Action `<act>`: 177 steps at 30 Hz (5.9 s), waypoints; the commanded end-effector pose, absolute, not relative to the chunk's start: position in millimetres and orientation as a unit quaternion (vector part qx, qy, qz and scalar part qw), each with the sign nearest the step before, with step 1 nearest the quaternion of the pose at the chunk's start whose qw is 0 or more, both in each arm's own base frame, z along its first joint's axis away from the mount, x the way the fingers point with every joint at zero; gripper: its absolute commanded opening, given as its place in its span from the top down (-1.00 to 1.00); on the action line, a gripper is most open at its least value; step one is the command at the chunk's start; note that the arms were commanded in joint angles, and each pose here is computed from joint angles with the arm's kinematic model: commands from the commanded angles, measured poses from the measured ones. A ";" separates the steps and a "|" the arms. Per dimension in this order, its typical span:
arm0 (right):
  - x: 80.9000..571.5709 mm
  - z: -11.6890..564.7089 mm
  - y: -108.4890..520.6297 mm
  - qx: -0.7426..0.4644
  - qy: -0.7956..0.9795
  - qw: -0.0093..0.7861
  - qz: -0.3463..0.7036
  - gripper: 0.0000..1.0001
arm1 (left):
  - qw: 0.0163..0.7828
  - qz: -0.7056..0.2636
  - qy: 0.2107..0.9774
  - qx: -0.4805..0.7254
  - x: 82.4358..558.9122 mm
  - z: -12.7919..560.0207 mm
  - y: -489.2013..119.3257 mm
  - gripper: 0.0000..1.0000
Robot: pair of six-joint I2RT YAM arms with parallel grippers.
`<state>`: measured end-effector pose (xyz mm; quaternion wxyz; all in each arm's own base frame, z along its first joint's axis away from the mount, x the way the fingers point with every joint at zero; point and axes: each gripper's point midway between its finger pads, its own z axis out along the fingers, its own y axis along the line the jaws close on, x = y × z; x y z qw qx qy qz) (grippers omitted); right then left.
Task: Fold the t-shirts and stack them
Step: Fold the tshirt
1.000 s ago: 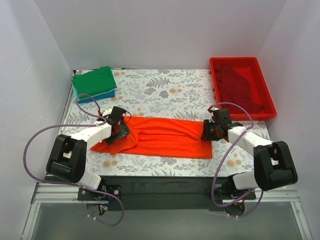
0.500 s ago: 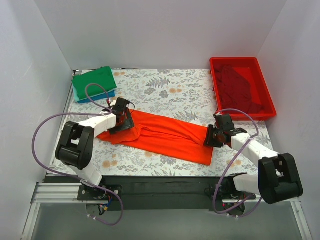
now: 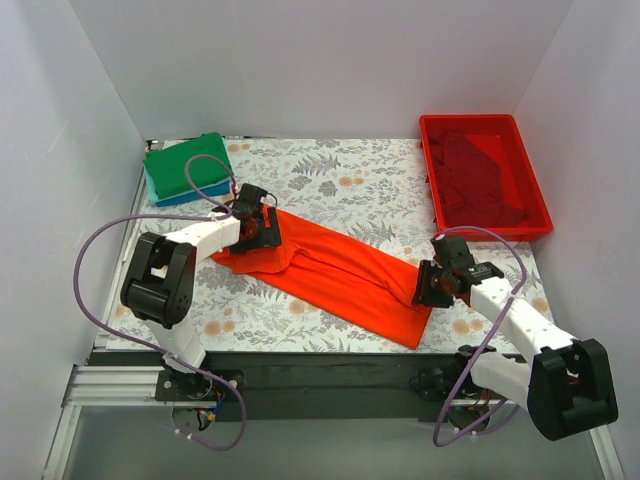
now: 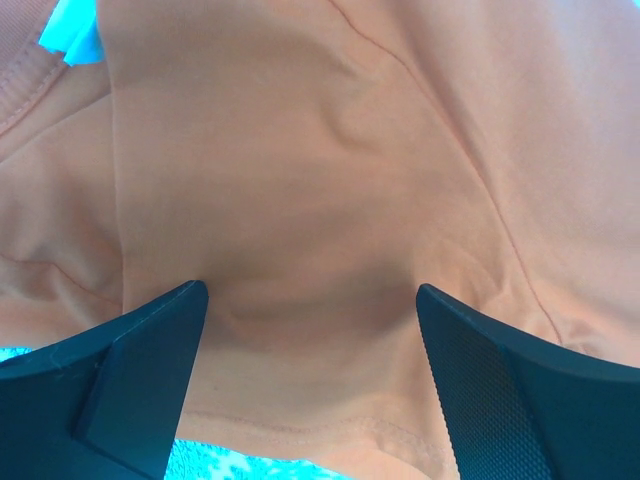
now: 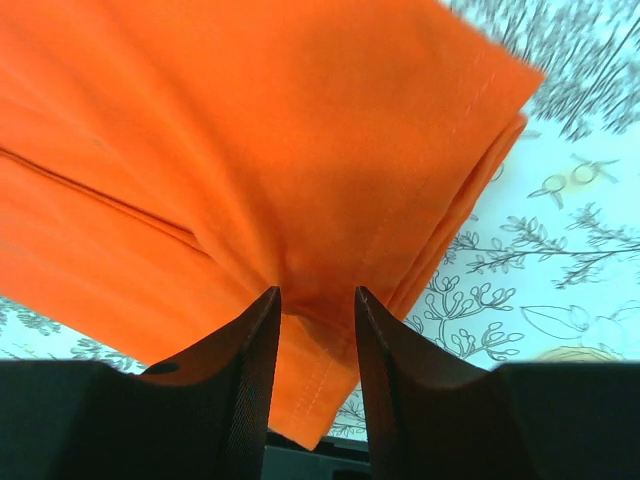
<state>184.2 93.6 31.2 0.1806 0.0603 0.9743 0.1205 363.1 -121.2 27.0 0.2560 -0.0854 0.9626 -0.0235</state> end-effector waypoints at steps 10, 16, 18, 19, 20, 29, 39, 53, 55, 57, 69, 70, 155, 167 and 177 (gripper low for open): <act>231.6 83.7 113.1 -0.054 0.952 0.277 0.122 0.13 | 0.286 -0.022 0.931 -0.225 365.6 93.2 -109.9 -0.79; 210.4 57.0 132.9 -0.081 0.955 0.243 0.152 0.13 | 0.240 -0.028 0.934 -0.264 355.1 54.2 -115.0 -0.80; 207.5 52.1 133.8 -0.081 0.955 0.238 0.154 0.14 | 0.228 -0.023 0.936 -0.269 355.4 42.3 -116.7 -0.80; 205.2 49.9 135.0 -0.082 0.956 0.234 0.158 0.13 | 0.222 -0.020 0.936 -0.271 355.4 37.3 -116.2 -0.80; 201.0 44.0 134.4 -0.081 0.958 0.227 0.159 0.13 | 0.219 -0.018 0.937 -0.271 355.9 33.2 -116.7 -0.80; 165.3 14.5 144.9 -0.054 0.967 0.155 0.197 0.15 | 0.203 -0.009 0.951 -0.231 373.5 -1.7 -123.7 -0.79; 144.6 22.1 156.8 -0.034 0.961 0.144 0.236 0.17 | 0.232 -0.016 0.964 -0.129 428.0 -0.9 -141.2 -0.79; 124.3 35.1 198.9 -0.057 0.954 0.127 0.266 0.17 | 0.275 -0.093 0.956 0.048 495.7 -4.0 -210.3 -0.75; 120.5 36.8 204.6 -0.069 0.954 0.128 0.264 0.18 | 0.281 -0.095 0.954 0.055 500.8 -1.4 -214.6 -0.75; 121.3 40.3 207.1 -0.074 0.953 0.134 0.260 0.17 | 0.293 -0.112 0.947 0.063 506.7 13.3 -223.1 -0.75; 149.3 91.5 201.9 -0.116 0.939 0.227 0.229 0.18 | 0.392 -0.137 0.910 -0.001 527.2 151.7 -238.2 -0.78; 147.5 88.3 198.8 -0.120 0.941 0.224 0.223 0.19 | 0.383 -0.139 0.913 -0.025 524.6 150.1 -236.7 -0.78; 146.3 58.7 176.2 -0.118 0.965 0.198 0.121 0.00 | 0.293 -0.171 0.930 -0.145 256.1 124.1 -196.1 -0.74; 138.1 41.9 197.2 -0.117 0.961 0.173 0.179 0.05 | 0.232 -0.136 0.947 -0.173 182.5 82.8 -186.0 -0.73; 134.1 20.7 184.6 -0.110 0.968 0.167 0.154 0.20 | 0.206 -0.123 0.956 -0.169 155.4 67.3 -197.0 -0.71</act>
